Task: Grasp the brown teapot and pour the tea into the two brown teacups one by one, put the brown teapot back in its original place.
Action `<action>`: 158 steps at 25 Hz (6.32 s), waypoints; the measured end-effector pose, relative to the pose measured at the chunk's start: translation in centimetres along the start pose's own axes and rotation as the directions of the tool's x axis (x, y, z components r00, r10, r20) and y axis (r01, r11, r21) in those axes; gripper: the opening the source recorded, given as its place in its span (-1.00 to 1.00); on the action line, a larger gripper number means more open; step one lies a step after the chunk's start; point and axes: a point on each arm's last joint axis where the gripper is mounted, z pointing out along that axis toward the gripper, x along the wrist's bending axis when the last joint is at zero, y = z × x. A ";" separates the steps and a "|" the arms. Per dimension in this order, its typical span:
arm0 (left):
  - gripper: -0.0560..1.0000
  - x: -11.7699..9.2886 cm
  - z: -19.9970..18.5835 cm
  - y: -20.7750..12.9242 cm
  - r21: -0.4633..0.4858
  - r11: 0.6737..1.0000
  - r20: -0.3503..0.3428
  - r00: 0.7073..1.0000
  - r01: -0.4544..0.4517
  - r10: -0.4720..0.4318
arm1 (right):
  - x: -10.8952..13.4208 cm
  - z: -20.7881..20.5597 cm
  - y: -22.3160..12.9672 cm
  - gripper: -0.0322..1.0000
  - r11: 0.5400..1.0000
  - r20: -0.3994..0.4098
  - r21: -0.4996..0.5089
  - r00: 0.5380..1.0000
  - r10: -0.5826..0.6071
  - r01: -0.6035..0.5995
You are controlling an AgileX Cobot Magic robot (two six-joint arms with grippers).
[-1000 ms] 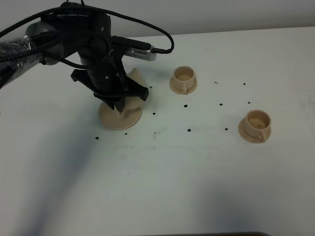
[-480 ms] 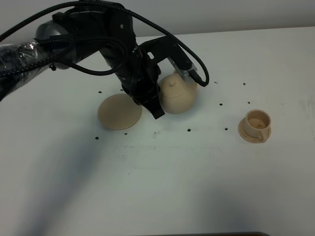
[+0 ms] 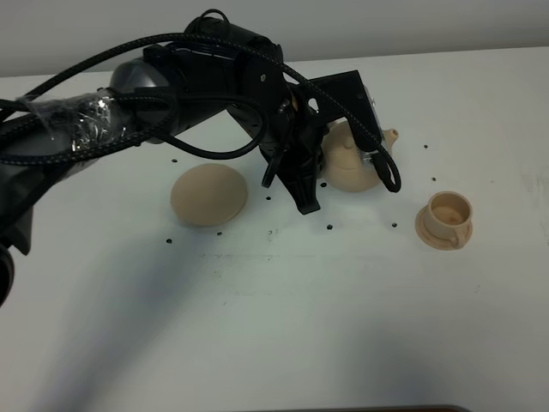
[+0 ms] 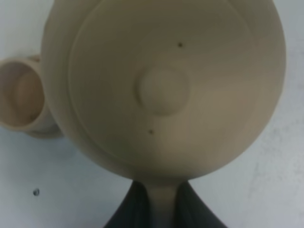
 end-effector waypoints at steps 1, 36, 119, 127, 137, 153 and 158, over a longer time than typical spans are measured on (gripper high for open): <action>-0.65 0.0 0.4 0.3 0.001 1.000 0.000 1.000 -0.008 0.008 | 0.0 0.0 0.0 -0.37 1.000 0.000 0.000 1.000 0.000 0.000; -0.65 -4.4 5.8 8.5 0.339 0.803 -0.290 0.757 -0.491 0.585 | 0.0 0.0 0.0 -0.54 1.000 0.000 0.000 1.000 0.000 0.000; -0.65 -5.8 7.0 10.9 0.574 0.452 -0.308 0.331 -0.683 0.892 | 0.0 0.0 0.0 -0.54 1.000 0.000 0.000 1.000 0.000 0.000; -0.65 -5.9 7.0 11.0 0.584 0.404 -0.284 0.289 -0.704 0.914 | 0.0 0.0 0.0 -0.54 1.000 0.000 0.000 1.000 0.000 0.000; -0.65 -5.9 7.0 11.1 0.599 0.336 -0.246 0.232 -0.727 0.941 | 0.0 0.0 0.0 -0.54 1.000 0.000 0.000 1.000 0.000 0.000; -0.65 -5.9 7.0 11.2 0.607 0.289 -0.222 0.191 -0.740 0.956 | 0.0 0.0 0.0 -0.54 1.000 0.000 0.000 1.000 0.000 0.000; -0.65 -5.9 7.0 11.2 0.607 0.288 -0.224 0.188 -0.741 0.956 | 0.0 0.0 0.0 -0.54 1.000 0.000 0.000 1.000 0.000 0.000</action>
